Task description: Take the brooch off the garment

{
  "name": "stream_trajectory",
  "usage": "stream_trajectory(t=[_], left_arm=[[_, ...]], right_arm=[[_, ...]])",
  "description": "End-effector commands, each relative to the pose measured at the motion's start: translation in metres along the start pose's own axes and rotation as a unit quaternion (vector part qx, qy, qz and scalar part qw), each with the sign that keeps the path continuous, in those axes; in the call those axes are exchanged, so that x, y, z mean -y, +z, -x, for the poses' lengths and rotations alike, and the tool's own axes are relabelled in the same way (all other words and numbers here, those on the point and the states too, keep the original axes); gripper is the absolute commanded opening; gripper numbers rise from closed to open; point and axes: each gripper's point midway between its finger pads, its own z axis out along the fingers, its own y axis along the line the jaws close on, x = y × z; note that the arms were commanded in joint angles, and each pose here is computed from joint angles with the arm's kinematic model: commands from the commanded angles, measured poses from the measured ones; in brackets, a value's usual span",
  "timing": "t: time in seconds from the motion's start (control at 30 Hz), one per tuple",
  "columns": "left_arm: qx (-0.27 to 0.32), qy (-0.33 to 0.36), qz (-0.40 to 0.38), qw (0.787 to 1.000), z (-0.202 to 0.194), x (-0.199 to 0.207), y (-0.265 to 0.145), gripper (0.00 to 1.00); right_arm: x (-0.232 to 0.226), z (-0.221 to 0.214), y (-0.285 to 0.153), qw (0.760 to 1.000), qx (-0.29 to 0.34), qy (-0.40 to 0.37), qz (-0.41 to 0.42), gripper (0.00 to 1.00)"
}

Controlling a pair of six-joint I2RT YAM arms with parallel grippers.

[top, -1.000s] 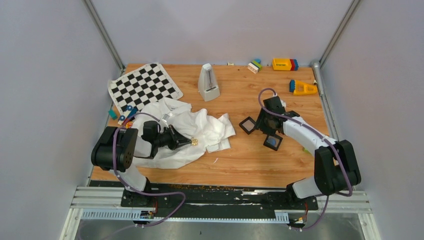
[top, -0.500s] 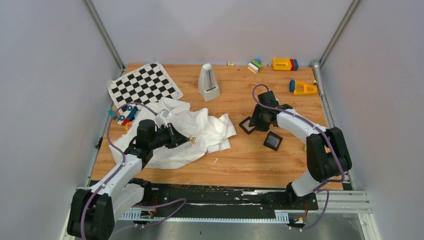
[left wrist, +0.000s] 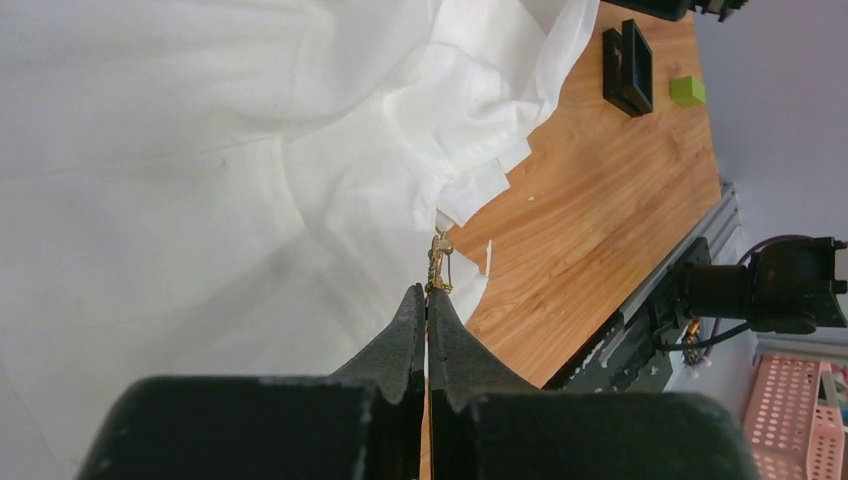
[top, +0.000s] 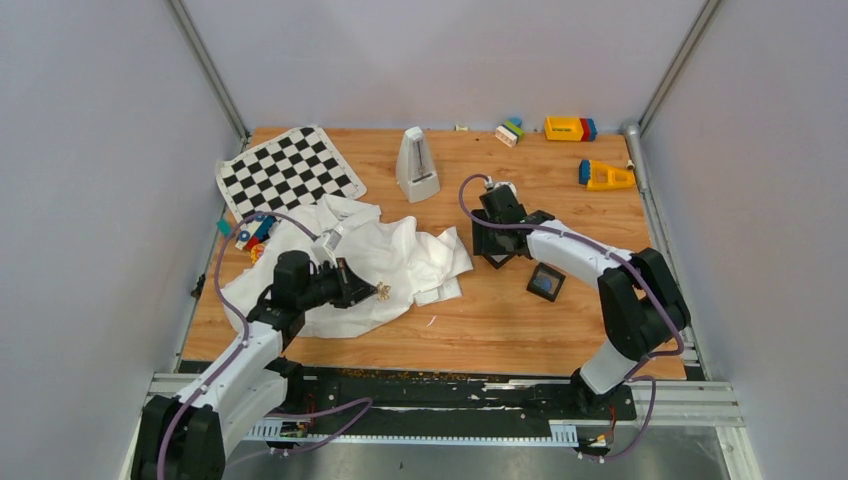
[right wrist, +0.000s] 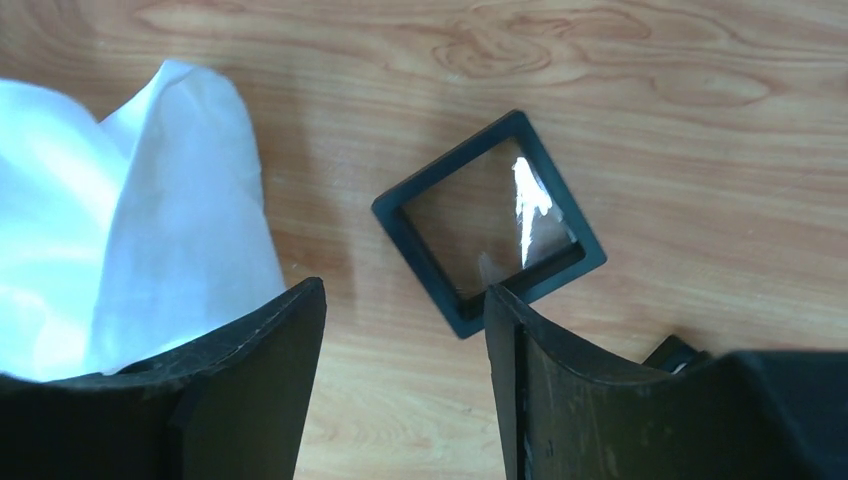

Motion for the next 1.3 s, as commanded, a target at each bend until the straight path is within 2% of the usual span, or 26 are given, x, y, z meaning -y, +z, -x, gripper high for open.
stream_trajectory(t=[0.0, 0.27, 0.63, 1.07, 1.27], left_arm=[[0.049, 0.058, -0.039, 0.996, 0.013, 0.020, -0.009, 0.00], [0.110, 0.082, -0.033, 0.990, 0.020, 0.023, -0.028, 0.00], [0.075, 0.072, -0.039, 0.994, 0.016, 0.022, -0.016, 0.00], [0.083, 0.077, -0.042, 0.993, 0.018, 0.024, -0.019, 0.00], [0.081, 0.076, -0.043, 0.993, 0.017, 0.024, -0.019, 0.00]], right_arm=[[0.005, 0.023, 0.011, 0.998, 0.037, -0.032, -0.024, 0.59], [-0.001, 0.018, 0.023, 0.998, 0.023, -0.052, -0.023, 0.50], [-0.003, 0.011, 0.033, 0.997, 0.004, -0.071, -0.044, 0.43], [-0.002, 0.007, 0.034, 0.996, -0.006, -0.072, -0.052, 0.31], [-0.001, 0.005, 0.035, 0.996, -0.011, -0.073, -0.053, 0.30]])
